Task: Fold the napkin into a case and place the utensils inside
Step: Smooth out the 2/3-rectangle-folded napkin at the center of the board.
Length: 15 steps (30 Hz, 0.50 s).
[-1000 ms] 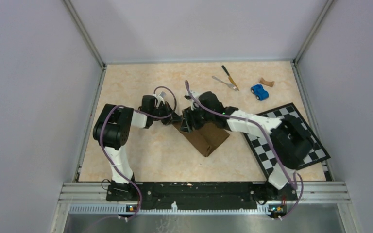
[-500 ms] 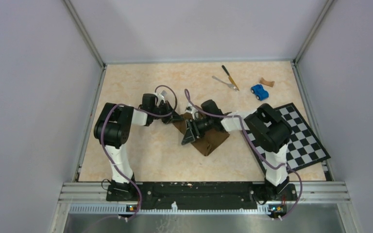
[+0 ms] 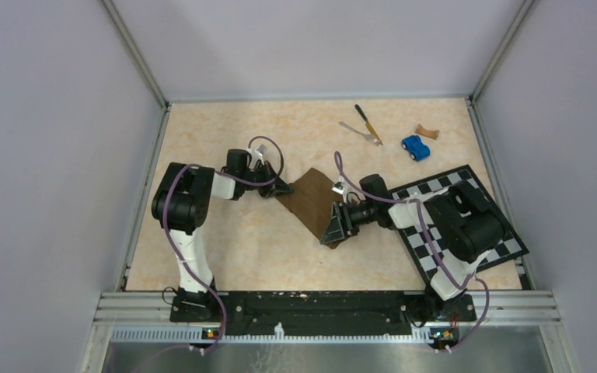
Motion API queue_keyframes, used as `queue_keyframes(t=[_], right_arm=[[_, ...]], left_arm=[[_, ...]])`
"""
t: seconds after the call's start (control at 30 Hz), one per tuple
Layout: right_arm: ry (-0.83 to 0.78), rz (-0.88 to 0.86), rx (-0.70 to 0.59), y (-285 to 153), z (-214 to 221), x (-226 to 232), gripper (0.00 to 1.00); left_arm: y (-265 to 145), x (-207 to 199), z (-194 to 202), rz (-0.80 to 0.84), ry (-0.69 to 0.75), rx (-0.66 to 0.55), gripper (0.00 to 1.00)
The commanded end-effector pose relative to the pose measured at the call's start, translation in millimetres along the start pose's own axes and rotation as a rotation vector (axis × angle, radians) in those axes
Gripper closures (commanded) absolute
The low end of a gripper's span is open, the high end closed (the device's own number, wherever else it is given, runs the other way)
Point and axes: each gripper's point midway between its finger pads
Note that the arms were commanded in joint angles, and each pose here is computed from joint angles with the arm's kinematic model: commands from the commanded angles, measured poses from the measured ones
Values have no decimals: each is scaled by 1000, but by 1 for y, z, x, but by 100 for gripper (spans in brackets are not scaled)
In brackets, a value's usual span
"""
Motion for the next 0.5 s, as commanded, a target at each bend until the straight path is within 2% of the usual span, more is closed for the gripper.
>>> queue_keyframes(t=[0.0,0.2,0.33,0.4,0.47], right_arm=[[23,-15,-66,-17,-1,-5,44],[63,41,-64,-27,16,-5,46],[-14,111,-133,-47,-4,19,44],[-42,178,-200,-55,-32,22,43],[-23,268,-251,-59,-56,8,43]], left_arm=[[0,51,3,-168,-23,-18,100],[0,47,0,-171,-5,-11,100],[0,35,-5,-153,13,-6,99],[0,27,-8,-148,31,-2,93],[-1,15,-14,-153,64,3,81]])
Point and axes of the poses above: each gripper's point midway between its finger pads, its own y axis out along the fingers, its own x axis along the line the jaws close on, z = x × y, and after that the axes turned 4 degrees about y, right-handed
